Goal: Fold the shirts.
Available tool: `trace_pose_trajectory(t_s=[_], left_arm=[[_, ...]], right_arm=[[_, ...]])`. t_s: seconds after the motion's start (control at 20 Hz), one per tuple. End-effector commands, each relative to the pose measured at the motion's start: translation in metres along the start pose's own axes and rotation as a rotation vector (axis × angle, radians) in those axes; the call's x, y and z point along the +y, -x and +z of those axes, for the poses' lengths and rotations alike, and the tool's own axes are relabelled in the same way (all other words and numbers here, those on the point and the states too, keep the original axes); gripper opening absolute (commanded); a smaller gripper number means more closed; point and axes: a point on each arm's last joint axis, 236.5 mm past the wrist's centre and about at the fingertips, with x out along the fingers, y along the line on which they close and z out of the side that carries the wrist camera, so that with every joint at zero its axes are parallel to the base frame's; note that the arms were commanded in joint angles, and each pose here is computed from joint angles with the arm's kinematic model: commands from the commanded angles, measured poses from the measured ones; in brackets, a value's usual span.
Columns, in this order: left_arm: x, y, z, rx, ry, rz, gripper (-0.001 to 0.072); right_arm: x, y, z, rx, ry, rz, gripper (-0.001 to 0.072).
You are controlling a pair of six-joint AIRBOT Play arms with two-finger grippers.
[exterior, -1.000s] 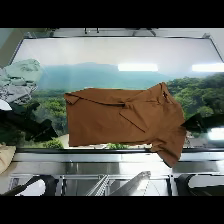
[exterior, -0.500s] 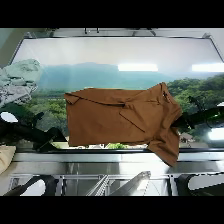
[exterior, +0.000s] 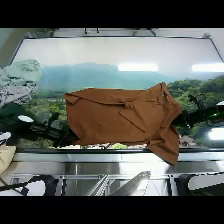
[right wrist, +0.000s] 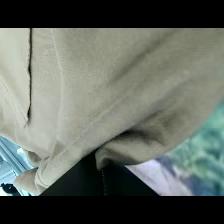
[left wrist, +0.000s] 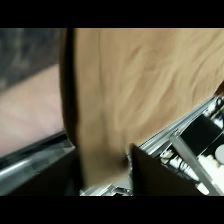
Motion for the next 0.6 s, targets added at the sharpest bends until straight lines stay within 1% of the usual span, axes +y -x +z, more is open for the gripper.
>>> trace_pose_trajectory(t_s=[0.0,0.15,0.35,0.4,0.45,0.55], left_arm=[[-0.021,-0.019,-0.015,0.167,-0.133,-0.035,-0.0001],[-0.05,-0.004,-0.013,0.17,-0.268,-0.031,-0.0002],[-0.097,0.053,-0.004,0.017,-0.409,-0.049,0.0001],[-0.111,0.071,-0.002,-0.039,-0.439,-0.071,0.0011],[-0.132,0.091,-0.001,-0.109,-0.471,-0.124,0.0019],[-0.184,0.139,-0.005,-0.265,-0.558,-0.269,0.002]], right_arm=[[0.013,0.001,-0.005,0.021,-0.002,0.054,0.0021],[0.035,0.007,-0.02,0.079,-0.009,0.128,0.0021],[0.076,0.042,-0.026,0.084,-0.003,0.194,0.002],[0.097,0.055,-0.023,0.049,0.021,0.24,0.002],[0.126,0.075,-0.018,-0.013,0.073,0.312,0.002],[0.183,0.112,-0.01,-0.178,0.203,0.419,0.0021]])
